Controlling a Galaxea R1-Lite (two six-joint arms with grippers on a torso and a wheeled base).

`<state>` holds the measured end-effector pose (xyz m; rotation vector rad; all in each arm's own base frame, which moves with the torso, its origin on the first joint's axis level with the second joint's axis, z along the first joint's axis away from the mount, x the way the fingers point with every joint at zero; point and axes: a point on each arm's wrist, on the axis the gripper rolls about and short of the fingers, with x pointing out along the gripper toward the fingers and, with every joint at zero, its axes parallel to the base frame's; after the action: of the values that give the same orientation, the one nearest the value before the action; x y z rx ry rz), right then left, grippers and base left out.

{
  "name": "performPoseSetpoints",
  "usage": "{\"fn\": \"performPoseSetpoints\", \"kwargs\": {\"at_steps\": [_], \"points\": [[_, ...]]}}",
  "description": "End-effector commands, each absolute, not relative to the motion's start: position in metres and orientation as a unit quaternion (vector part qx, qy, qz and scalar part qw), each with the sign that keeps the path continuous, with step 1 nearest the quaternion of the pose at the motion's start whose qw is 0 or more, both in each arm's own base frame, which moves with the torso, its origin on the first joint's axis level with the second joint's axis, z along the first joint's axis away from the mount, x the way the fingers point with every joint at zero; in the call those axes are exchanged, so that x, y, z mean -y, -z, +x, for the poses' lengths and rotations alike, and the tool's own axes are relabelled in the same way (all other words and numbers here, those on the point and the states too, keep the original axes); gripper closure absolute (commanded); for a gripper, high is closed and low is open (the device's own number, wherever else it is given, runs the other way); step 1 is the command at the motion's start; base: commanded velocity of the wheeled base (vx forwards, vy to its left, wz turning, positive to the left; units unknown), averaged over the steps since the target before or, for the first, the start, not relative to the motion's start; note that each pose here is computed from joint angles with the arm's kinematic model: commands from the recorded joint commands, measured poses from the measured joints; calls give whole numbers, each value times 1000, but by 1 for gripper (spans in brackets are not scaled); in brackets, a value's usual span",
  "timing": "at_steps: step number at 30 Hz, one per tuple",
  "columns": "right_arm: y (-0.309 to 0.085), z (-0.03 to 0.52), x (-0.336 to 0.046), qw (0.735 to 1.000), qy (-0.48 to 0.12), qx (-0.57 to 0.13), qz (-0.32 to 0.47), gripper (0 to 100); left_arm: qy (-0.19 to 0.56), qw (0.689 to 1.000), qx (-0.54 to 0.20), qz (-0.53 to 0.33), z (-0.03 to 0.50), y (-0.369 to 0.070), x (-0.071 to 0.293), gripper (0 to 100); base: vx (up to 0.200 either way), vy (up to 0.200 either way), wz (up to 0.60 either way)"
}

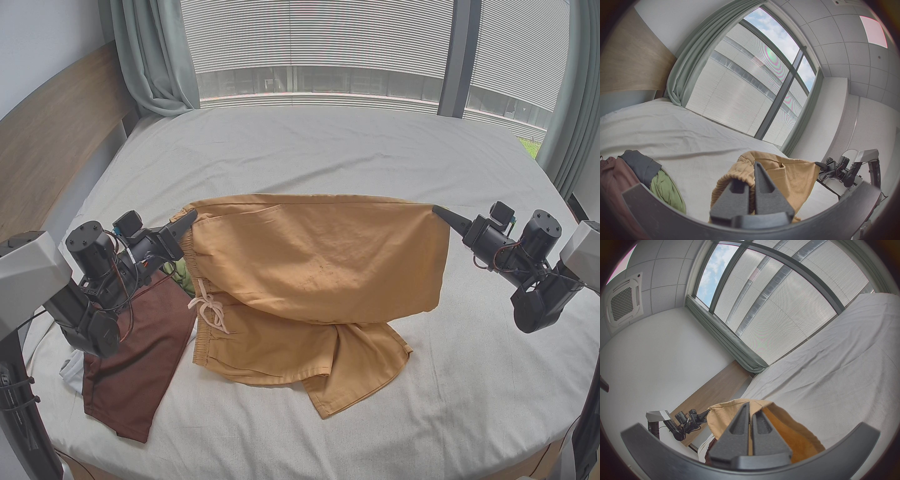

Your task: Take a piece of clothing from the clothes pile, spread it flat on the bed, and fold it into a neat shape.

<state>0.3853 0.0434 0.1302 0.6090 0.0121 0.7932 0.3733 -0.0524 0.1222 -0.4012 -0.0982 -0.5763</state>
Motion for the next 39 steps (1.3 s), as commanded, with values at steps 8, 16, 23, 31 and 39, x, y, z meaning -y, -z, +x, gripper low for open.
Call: {"fn": "performPoseSetpoints", "kwargs": {"at_steps": [8,16,23,31,39], "points": [[-103,422,-46,876,-381,-6,294,100,266,939,52,-212,413,-93,59,100,0,0,0],[-79,446,-47,876,-381,-6,295,100,264,934,57,-233,432,-82,61,100,0,0,0],[-68,467,-49,877,-380,-7,296,100,263,934,64,-233,447,-70,62,100,0,0,0],[-62,479,-48,877,-379,-1,294,100,268,925,73,-260,459,-68,61,100,0,0,0],[-61,480,-49,877,-380,-2,294,100,267,924,67,-264,464,-58,61,100,0,0,0]]}}
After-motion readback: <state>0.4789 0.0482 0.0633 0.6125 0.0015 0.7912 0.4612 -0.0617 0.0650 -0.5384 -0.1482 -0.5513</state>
